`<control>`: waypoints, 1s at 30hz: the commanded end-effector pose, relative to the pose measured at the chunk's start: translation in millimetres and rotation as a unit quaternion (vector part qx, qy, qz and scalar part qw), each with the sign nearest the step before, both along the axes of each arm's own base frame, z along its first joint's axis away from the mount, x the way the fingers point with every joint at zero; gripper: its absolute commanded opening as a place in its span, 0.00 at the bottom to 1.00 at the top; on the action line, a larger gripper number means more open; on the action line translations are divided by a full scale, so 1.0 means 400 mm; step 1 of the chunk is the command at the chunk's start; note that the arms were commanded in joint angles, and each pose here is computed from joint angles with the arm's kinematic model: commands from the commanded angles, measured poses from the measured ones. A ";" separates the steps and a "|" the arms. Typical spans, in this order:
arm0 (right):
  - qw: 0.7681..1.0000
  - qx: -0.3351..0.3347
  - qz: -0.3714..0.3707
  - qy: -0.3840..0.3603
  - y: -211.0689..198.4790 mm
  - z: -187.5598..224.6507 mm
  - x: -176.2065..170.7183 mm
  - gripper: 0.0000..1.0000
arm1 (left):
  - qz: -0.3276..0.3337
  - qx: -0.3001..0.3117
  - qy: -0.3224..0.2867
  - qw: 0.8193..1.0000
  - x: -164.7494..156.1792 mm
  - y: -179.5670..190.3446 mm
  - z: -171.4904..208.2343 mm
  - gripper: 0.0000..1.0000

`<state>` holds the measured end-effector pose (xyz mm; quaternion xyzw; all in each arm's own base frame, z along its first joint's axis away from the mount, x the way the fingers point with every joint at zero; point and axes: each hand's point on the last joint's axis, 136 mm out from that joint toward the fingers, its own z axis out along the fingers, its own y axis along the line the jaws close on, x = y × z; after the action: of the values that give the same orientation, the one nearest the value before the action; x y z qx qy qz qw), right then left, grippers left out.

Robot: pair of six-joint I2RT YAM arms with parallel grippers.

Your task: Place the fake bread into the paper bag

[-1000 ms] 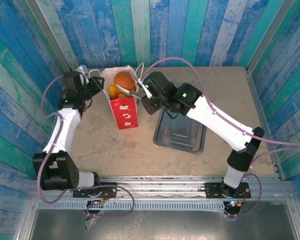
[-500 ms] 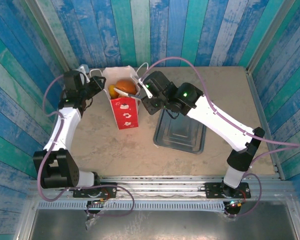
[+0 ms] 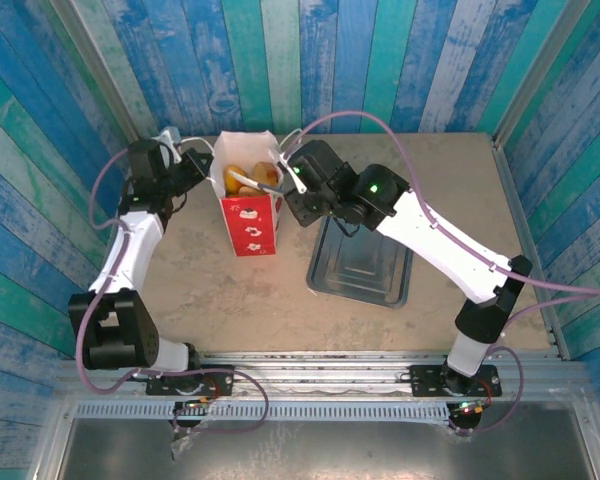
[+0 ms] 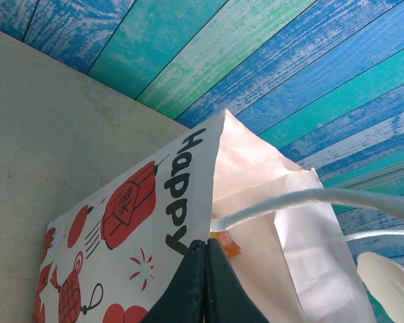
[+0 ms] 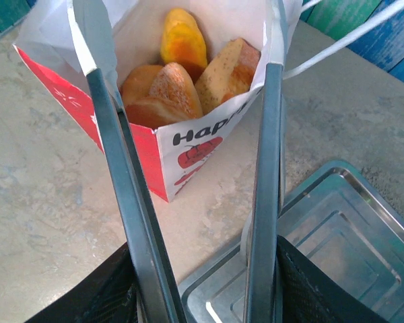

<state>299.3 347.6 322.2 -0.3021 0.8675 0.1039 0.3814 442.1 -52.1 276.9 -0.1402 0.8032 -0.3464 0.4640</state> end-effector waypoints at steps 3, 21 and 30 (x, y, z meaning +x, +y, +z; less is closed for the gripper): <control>0.996 0.077 -0.007 -0.041 -0.023 0.127 -0.010 0.50 | -0.036 -0.022 -0.002 0.999 0.019 -0.028 -0.023 0.04; 0.972 0.220 -0.041 -0.068 -0.150 0.224 -0.031 0.49 | -0.093 -0.045 -0.017 0.995 0.017 -0.093 0.000 0.20; 0.961 0.231 -0.099 -0.117 -0.267 0.259 -0.057 0.49 | -0.019 0.028 -0.026 0.999 -0.014 -0.025 0.061 0.75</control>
<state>274.6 259.0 405.0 -0.1682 0.8122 0.2298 0.5091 446.8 -76.3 277.8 -0.0953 0.8006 -0.3843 0.4497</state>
